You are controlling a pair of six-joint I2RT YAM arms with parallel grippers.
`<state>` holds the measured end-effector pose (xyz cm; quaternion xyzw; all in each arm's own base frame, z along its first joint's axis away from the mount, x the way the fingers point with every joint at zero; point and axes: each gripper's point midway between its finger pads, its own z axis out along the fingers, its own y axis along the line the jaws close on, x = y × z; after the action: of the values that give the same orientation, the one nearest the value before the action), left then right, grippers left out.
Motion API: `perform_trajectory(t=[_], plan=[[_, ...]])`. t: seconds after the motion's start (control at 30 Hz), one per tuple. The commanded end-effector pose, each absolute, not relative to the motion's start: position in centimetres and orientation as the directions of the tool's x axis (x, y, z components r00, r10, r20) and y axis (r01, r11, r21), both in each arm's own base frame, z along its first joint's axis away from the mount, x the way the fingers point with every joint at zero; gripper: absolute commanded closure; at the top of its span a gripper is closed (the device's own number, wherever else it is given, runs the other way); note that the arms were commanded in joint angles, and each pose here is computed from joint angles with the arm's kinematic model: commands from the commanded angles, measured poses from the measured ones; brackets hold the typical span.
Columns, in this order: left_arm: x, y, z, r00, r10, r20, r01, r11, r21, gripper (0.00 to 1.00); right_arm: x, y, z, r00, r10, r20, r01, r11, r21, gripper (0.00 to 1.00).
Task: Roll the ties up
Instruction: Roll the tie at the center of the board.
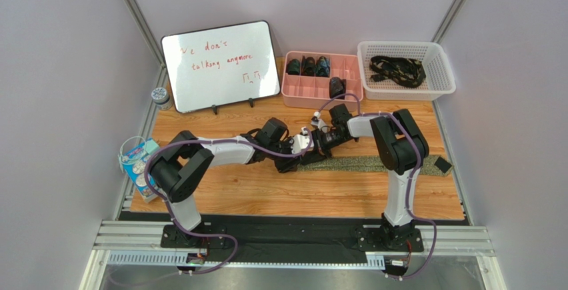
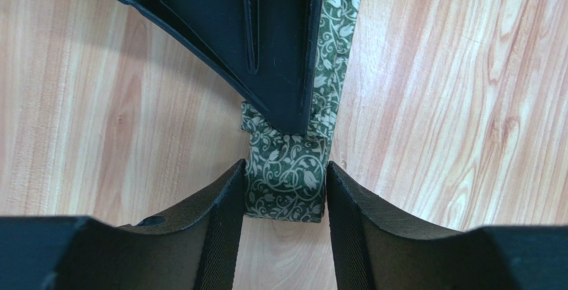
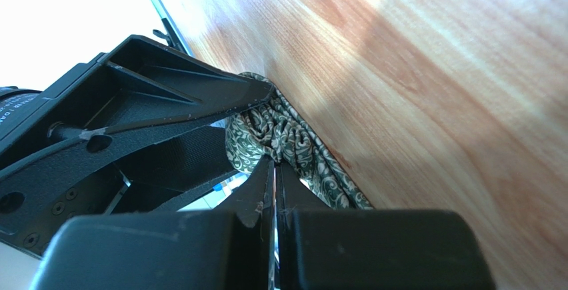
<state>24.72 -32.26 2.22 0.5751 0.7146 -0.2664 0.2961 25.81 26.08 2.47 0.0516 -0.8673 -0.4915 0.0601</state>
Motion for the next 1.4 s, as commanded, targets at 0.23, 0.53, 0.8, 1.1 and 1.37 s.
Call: perform_trajectory(t=[0.23, 0.53, 0.8, 1.1, 1.37], plan=[[25.0, -33.6, 1.4, -0.057, 0.72, -0.691, 0.993, 0.111, 0.034, 0.8, 25.8, 24.5, -0.7, -0.989, -0.129, 0.078, -0.017, 0.608, 0.794, 1.0], [25.0, -32.4, 0.5, -0.065, 0.808, -0.585, 0.988, 0.136, 0.078, 0.9, 26.9, 22.9, 4.8, -0.994, -0.101, 0.037, -0.03, 0.597, 0.802, 0.5], [25.4, -32.5, 0.2, -0.064, 0.82, -0.569, 0.987, 0.135, 0.084, 0.9, 26.8, 23.9, 4.1, -0.994, -0.096, 0.057, -0.011, 0.592, 0.806, 0.4], [25.4, -32.6, 0.1, -0.056, 0.825, -0.562, 0.989, 0.124, 0.084, 0.9, 27.3, 24.8, 5.0, -0.995, -0.103, 0.003, -0.058, 0.583, 0.81, 0.52], [25.4, -32.5, 0.2, -0.047, 0.824, -0.565, 0.99, 0.116, 0.086, 0.9, 28.7, 23.6, 5.0, -0.995, -0.091, -0.035, -0.085, 0.622, 0.779, 0.46]])
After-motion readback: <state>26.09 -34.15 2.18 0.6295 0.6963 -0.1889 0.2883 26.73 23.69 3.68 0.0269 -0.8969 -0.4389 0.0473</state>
